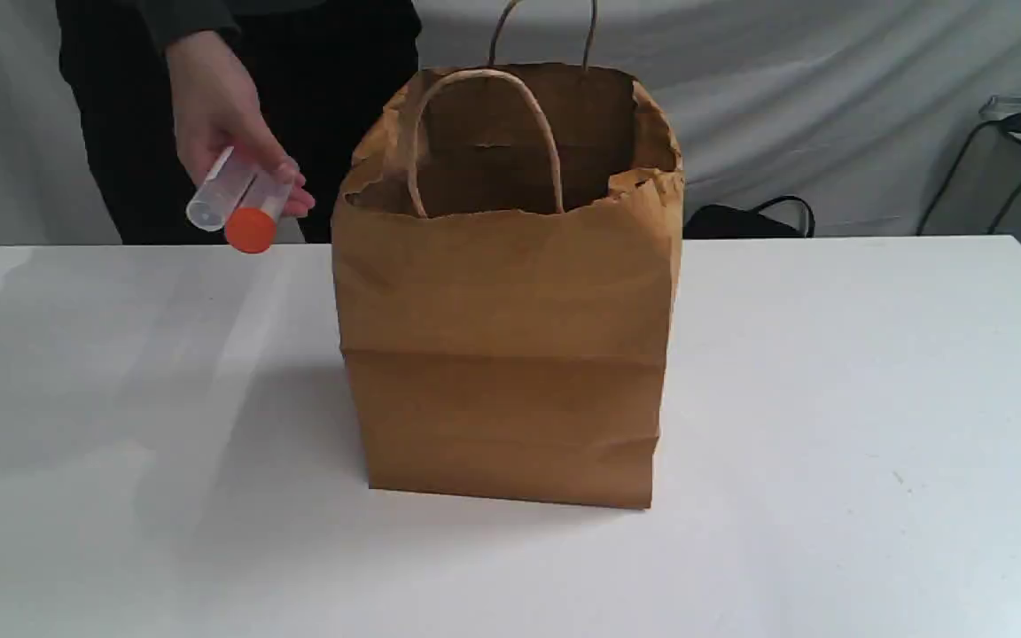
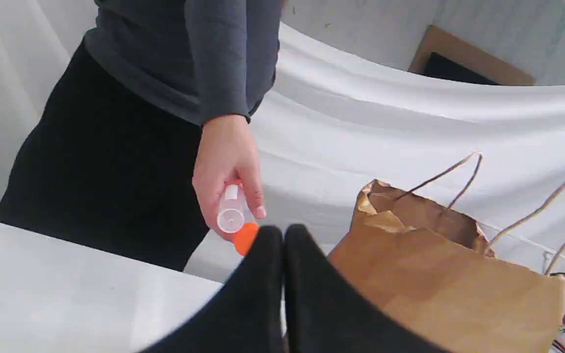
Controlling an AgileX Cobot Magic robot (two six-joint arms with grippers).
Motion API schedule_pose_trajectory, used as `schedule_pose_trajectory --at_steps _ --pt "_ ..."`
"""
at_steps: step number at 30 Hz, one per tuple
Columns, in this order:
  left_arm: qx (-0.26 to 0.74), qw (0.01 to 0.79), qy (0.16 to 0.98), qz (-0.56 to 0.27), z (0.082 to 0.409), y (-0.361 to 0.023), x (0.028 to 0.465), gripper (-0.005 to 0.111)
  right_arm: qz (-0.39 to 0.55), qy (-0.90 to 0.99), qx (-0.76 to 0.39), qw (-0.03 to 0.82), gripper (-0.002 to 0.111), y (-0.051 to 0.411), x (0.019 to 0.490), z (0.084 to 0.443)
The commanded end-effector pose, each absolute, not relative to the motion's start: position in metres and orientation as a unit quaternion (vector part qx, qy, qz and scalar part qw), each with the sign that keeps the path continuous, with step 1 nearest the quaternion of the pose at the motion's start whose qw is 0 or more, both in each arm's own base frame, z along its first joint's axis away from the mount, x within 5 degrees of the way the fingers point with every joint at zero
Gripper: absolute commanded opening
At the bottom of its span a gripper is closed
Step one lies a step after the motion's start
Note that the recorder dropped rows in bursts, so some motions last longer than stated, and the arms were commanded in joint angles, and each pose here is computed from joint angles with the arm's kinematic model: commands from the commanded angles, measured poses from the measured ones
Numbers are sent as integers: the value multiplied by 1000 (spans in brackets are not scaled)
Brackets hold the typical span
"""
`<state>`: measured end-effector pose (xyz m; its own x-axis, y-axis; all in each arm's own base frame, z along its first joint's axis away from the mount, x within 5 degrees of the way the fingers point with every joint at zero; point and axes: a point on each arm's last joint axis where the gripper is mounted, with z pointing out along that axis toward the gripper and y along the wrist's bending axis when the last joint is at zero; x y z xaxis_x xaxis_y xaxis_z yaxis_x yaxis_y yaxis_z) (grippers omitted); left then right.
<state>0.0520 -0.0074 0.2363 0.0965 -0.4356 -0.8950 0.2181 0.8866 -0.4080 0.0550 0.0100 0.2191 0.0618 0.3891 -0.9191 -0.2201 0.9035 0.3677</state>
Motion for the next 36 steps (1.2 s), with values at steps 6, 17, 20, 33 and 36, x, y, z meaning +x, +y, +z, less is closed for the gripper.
schedule_pose_trajectory --at_steps 6,17,20,33,36 --pt "-52 751 622 -213 322 -12 60 0 203 650 57 730 0 10 55 219" --pt "66 681 715 -143 447 -43 172 0 208 650 61 729 0 10 55 219" --pt "84 671 726 -128 467 -50 204 0 212 649 65 727 0 10 55 219" --pt "148 522 835 -97 462 -53 356 0 217 650 70 725 0 10 55 218" --pt "183 492 843 -114 448 -61 384 0 221 655 74 719 0 10 55 217"
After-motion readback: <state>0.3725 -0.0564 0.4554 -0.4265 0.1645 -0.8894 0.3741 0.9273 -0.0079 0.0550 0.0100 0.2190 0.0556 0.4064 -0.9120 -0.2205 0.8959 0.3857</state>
